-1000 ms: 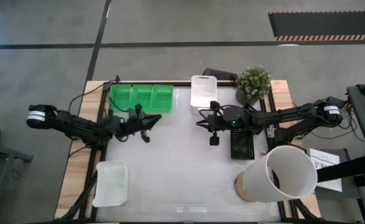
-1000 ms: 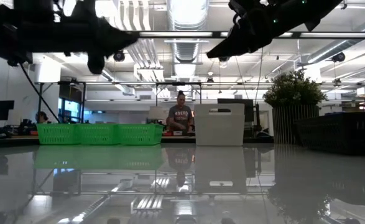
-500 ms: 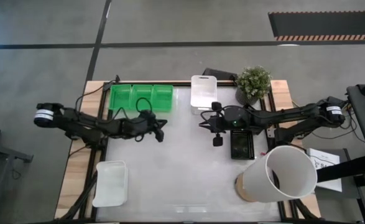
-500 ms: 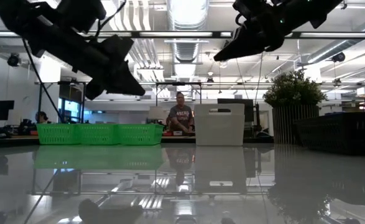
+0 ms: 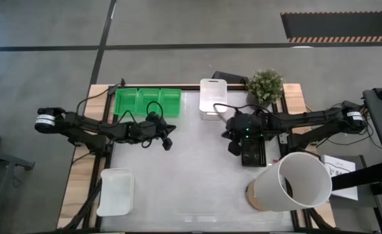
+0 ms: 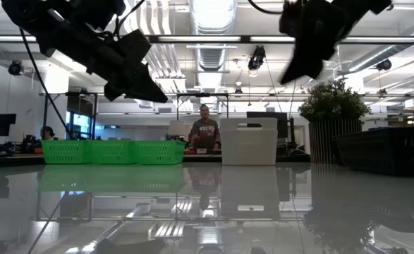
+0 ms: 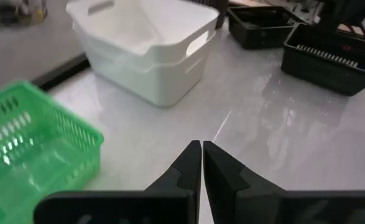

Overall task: Stack baskets by color
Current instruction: Stack the left black bin on top of the right black bin

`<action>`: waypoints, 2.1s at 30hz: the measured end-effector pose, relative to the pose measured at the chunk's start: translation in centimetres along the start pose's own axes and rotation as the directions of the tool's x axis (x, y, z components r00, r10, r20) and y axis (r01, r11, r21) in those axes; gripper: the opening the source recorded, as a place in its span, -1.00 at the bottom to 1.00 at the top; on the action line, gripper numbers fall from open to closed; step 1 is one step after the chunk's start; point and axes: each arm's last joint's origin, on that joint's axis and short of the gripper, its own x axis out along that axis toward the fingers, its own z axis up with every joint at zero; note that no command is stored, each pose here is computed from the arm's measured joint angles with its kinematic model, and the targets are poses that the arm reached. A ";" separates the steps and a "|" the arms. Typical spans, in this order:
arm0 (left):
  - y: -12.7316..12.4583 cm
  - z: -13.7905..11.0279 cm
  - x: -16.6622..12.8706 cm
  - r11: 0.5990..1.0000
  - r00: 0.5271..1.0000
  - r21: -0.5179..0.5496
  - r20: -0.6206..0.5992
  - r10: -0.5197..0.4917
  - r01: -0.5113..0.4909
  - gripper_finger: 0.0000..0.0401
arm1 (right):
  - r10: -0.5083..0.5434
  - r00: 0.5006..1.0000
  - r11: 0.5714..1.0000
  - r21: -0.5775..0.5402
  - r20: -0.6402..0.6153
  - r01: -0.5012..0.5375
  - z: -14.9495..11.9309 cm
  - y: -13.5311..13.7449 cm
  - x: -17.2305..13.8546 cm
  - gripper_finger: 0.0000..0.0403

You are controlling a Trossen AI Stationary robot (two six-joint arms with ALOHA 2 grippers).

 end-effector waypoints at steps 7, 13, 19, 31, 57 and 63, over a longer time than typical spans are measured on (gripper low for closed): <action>-0.2 0.7 -0.1 0.991 0.997 0.132 0.075 -0.016 0.006 -1.00 | -0.116 0.919 0.888 0.375 -0.378 0.266 -1.1 0.0 -0.9 -0.94; -0.2 0.9 -0.1 0.985 0.996 0.173 0.085 -0.018 0.003 -1.00 | -0.159 0.842 0.792 0.443 -0.515 0.420 -2.0 -0.3 -0.5 -0.89; -0.2 0.7 -0.1 0.982 0.997 0.190 0.076 -0.016 0.001 -1.00 | -0.196 0.799 0.723 0.466 -0.569 0.509 -2.5 -0.3 1.2 -0.60; -0.1 0.7 -0.1 0.978 0.997 0.207 0.070 -0.014 0.000 -1.00 | -0.259 0.702 0.698 0.373 -0.663 0.611 -3.3 -0.4 5.0 -0.31; 0.0 0.1 -0.1 0.979 0.998 0.204 0.058 -0.011 -0.001 -1.00 | -0.183 0.808 0.796 0.397 -0.560 0.456 -0.4 1.1 2.8 -0.95; 0.0 0.1 -0.1 0.979 0.998 0.204 0.058 -0.011 -0.001 -1.00 | -0.276 0.815 0.814 0.328 -0.510 0.480 1.4 2.2 1.3 -0.96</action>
